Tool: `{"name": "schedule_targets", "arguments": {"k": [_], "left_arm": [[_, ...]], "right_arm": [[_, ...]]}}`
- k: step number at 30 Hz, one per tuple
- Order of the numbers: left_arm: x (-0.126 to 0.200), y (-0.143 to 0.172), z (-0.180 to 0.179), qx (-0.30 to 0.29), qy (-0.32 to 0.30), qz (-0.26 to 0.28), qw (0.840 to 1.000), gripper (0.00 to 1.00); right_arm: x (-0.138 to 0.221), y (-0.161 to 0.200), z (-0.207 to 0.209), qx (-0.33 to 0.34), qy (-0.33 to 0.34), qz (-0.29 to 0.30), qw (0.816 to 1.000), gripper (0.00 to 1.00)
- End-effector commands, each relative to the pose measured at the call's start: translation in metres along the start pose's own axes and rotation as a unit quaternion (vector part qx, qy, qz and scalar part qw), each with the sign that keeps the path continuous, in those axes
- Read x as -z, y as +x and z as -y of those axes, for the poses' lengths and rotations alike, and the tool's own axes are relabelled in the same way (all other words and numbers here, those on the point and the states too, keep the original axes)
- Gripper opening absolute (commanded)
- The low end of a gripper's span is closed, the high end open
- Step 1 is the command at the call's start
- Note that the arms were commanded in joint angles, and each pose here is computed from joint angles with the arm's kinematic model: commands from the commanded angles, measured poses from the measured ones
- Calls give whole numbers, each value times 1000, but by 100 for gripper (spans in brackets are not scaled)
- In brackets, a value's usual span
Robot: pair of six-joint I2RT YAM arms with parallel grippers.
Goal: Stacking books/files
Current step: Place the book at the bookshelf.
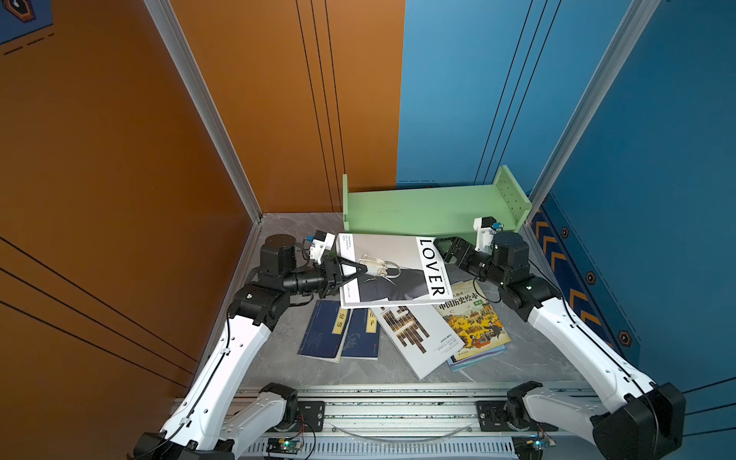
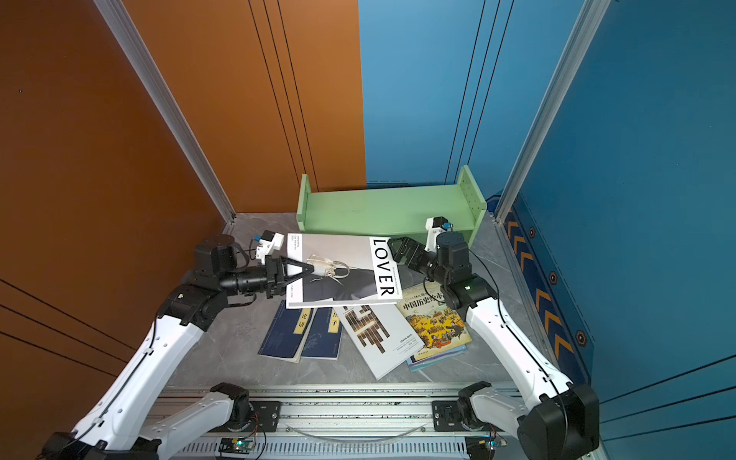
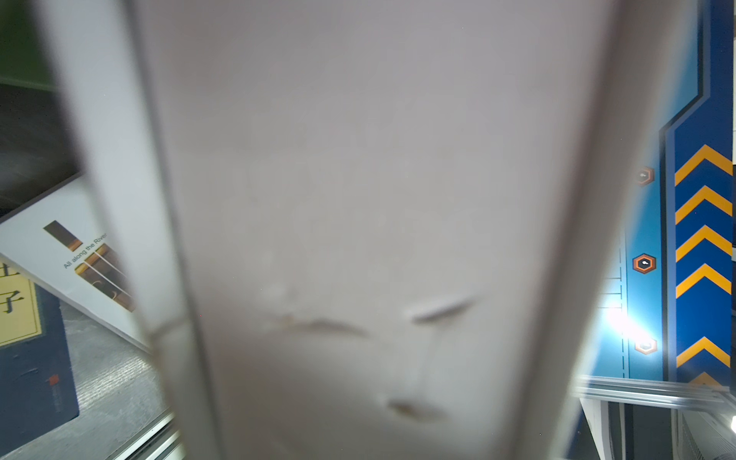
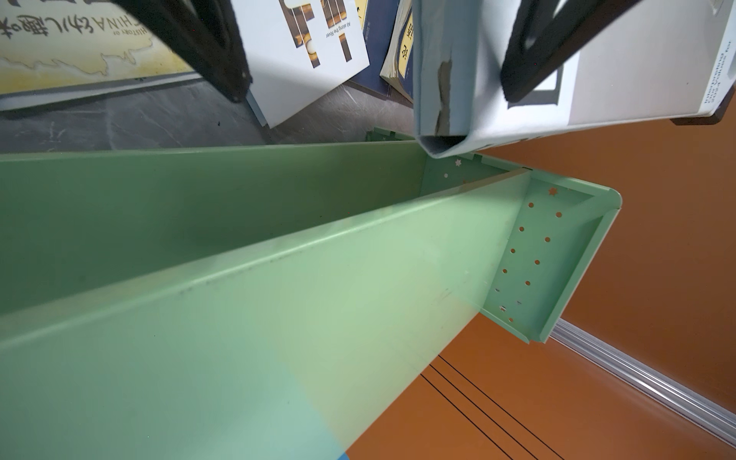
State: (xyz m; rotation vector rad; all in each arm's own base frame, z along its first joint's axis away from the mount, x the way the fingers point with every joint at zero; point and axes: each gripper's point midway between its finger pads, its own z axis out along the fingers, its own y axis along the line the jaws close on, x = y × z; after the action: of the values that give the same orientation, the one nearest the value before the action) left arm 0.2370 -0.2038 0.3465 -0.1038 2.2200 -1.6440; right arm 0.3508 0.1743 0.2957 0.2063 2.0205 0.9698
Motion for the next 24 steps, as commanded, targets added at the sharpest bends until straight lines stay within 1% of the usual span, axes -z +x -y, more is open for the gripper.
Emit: {"name": "schedule_targets", "arguments": {"k": [1,10,17,24], "left_arm": [[11,10,49,-70,66,-24,995,16],[15,11,66,-89,80,-25,992,16],[18,10,82,-99,104,-24,989,16],[21,8,92,-109,111,-19,988,16]], "right_arm": [[10,-6,-3,-10,1,3,1000,100],[20,-12,-8,-17,-7,17,1000,100],[30,-22,-16,-15,-20,33,999,100],[36,-32,-21,-17,-34,45,998,100]]}}
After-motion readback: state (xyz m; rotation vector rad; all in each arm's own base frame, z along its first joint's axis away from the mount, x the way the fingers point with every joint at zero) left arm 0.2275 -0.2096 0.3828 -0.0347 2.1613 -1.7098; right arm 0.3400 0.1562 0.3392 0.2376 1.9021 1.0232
